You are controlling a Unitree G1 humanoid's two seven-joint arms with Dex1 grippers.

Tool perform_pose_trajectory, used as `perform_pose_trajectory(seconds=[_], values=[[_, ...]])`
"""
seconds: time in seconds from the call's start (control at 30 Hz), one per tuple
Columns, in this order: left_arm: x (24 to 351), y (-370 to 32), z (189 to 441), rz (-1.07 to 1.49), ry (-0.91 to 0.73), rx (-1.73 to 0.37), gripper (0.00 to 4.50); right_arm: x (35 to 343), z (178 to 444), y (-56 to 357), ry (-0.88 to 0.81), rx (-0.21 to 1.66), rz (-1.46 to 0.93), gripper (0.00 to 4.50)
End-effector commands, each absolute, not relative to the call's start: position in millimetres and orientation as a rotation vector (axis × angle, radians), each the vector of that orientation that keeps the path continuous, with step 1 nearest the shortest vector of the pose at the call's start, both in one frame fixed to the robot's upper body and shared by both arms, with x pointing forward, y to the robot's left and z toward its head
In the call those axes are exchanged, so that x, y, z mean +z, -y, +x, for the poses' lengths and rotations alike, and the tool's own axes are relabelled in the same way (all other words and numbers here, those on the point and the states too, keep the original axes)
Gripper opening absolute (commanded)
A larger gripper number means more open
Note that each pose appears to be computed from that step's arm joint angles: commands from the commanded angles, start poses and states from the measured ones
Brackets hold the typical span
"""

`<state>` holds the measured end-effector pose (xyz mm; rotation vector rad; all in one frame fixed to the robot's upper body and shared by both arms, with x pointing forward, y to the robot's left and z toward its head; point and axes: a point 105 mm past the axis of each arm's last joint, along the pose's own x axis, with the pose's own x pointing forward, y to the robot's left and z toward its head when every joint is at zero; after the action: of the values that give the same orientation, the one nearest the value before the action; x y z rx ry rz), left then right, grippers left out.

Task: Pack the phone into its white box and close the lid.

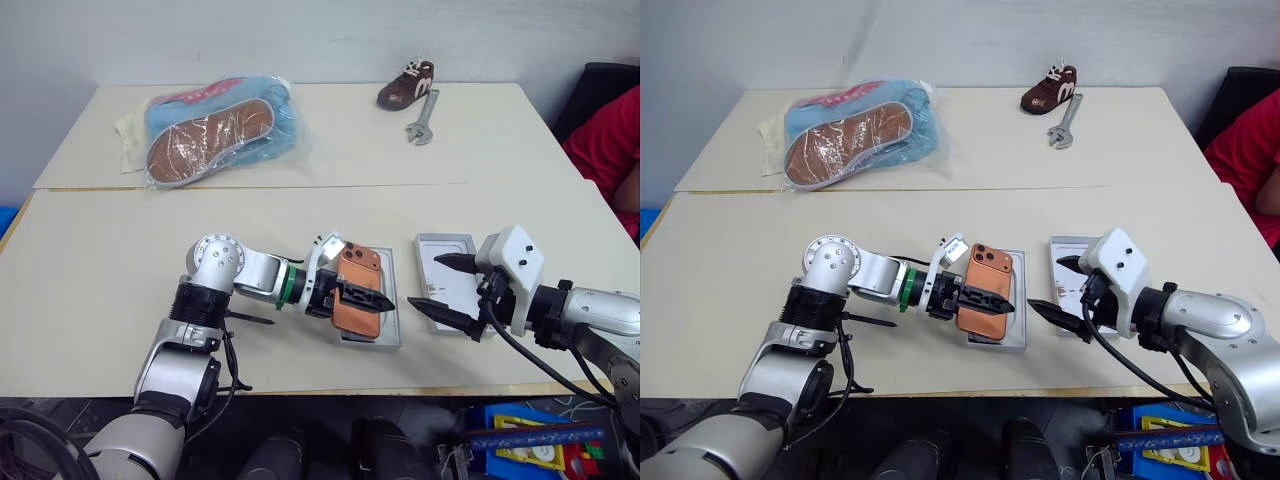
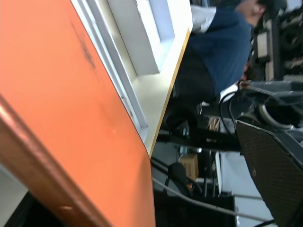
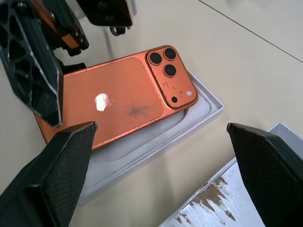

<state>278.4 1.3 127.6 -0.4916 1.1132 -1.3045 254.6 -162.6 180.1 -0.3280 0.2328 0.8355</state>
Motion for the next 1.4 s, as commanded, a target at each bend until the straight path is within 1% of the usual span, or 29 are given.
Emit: perform_pose_trajectory(seconds=[0.03,0.23,0.43,0.6,0.7,0.87,0.93,1.0,1.07,1.17,1.23,1.3,1.4], values=[[138.4,4.7,278.2,-0.393,-1.047,-1.351,4.45,185.5,251.3,156.2,-0.19,0.85,-0.339,4.5],[129.4,1.9,284.3,-0.229,-0.985,-1.359,4.45,185.0,249.5,155.2,-0.183,0.842,-0.314,4.5],[123.5,1.9,294.0,-0.132,-0.937,-1.393,4.45,186.5,250.0,154.4,-0.177,0.838,-0.301,4.5],[125.8,-9.8,289.0,-0.082,-0.946,-1.433,4.45,183.7,248.8,157.1,-0.195,0.836,-0.31,4.5],[129.5,-26.1,284.0,-0.04,-0.945,-1.44,4.45,181.2,248.0,158.2,-0.208,0.84,-0.316,4.5],[143.0,-52.1,268.3,-0.038,-0.927,-1.467,4.45,176.8,250.7,161.9,-0.237,0.813,-0.321,4.5],[147.8,-65.9,263.1,0.009,-0.811,-1.501,4.45,172.1,256.3,167.6,-0.275,0.74,-0.322,4.5],[149.1,-81.1,263.4,0.074,-0.697,-1.496,4.45,167.8,260.1,171.4,-0.306,0.681,-0.315,4.5],[158.7,-107.1,268.2,0.2,-0.452,-1.5,4.45,157.5,264.0,175.4,-0.354,0.598,-0.296,4.5],[170.3,-127.8,265.7,0.284,-0.276,-1.527,4.45,146.4,269.6,178.3,-0.397,0.503,-0.23,4.5],[178.5,-132.0,265.1,0.281,-0.207,-1.546,4.45,141.1,275.0,181.0,-0.411,0.441,-0.187,4.5],[187.7,-131.6,272.9,0.26,-0.147,-1.521,4.45,132.8,282.6,180.8,-0.426,0.381,-0.155,4.5],[188.9,-129.2,277.0,0.297,-0.112,-1.519,4.5,118.5,290.1,170.5,-0.456,0.349,-0.082,3.91]])
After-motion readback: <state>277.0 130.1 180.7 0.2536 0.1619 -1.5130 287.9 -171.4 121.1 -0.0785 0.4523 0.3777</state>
